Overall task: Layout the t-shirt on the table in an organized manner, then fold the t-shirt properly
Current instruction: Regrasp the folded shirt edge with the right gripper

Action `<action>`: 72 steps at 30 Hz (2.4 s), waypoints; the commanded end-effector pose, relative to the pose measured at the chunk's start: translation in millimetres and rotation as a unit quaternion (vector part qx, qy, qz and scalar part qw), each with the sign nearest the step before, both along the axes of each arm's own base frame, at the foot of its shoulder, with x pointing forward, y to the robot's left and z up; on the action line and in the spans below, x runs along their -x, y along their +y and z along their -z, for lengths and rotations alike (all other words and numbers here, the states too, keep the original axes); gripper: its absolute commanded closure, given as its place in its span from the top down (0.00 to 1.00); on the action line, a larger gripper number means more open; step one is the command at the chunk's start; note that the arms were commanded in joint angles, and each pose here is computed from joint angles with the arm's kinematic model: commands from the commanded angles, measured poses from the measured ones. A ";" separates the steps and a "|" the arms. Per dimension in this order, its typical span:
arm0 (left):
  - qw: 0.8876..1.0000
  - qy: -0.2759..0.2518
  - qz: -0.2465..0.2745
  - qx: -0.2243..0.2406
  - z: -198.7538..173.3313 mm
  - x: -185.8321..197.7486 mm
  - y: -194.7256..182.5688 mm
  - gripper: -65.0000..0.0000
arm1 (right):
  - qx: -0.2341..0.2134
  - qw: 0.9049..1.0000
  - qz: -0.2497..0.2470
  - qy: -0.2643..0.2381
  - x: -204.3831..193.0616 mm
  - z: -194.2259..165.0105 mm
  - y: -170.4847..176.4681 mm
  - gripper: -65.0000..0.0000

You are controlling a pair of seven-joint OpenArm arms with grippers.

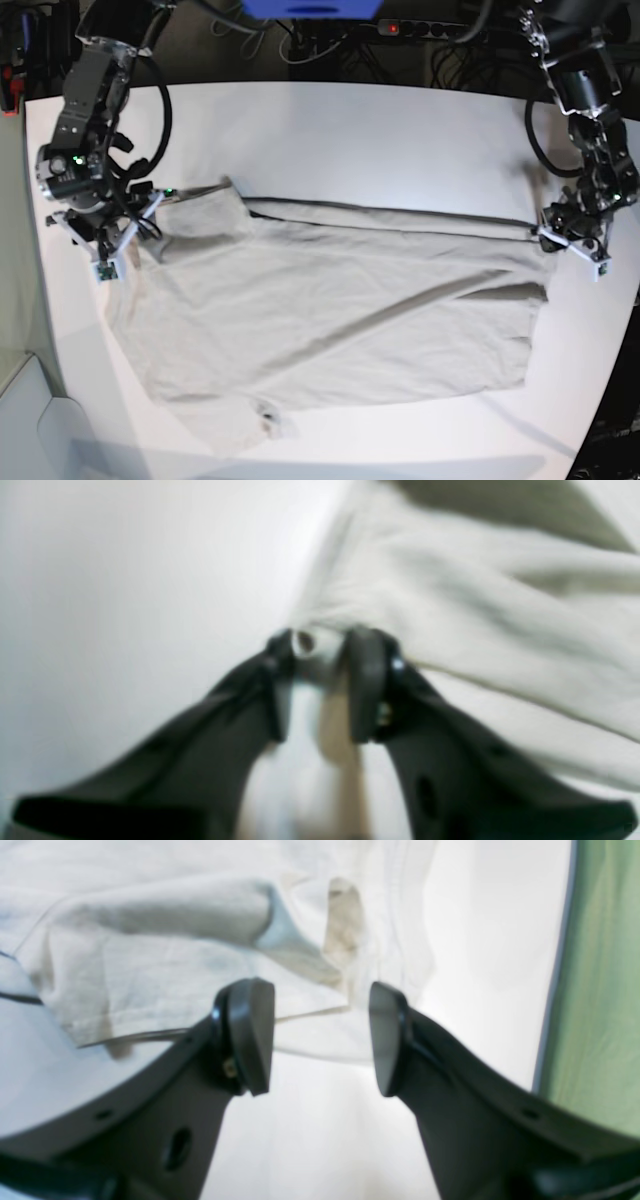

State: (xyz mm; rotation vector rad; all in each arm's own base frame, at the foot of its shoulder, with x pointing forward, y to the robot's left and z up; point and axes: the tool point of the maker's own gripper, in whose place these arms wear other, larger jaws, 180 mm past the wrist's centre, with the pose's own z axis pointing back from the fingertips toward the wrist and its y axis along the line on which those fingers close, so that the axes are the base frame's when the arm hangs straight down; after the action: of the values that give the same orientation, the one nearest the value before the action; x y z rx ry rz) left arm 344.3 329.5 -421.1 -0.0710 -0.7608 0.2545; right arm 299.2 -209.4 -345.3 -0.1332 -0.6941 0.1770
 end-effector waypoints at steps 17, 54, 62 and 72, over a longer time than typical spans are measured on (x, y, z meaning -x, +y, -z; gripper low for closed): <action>1.000 -0.017 -0.002 -0.008 -10.3 -0.8 7.6 0.00 | 0.007 1.000 0.021 -0.016 2.7 -8.1 -17.8 0.48; 1.000 -0.003 -0.004 -0.010 -1.6 12.2 11.1 0.00 | -0.025 0.996 0.074 0.038 16.9 56.0 -61.7 0.51; 1.000 -0.003 -0.004 -0.010 -1.6 12.2 11.1 0.00 | -0.025 0.996 0.072 0.036 14.8 54.8 -60.8 0.09; 1.000 -0.003 -0.004 -0.011 -2.0 12.2 11.8 0.00 | -0.024 0.996 0.074 0.036 14.9 54.0 -62.4 0.00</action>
State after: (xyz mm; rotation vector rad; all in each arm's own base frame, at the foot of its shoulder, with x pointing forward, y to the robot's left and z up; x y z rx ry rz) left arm 329.3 332.3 -427.3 -0.0731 -0.7623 0.2652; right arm 273.7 -267.4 -411.4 -0.1207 -0.5666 0.0205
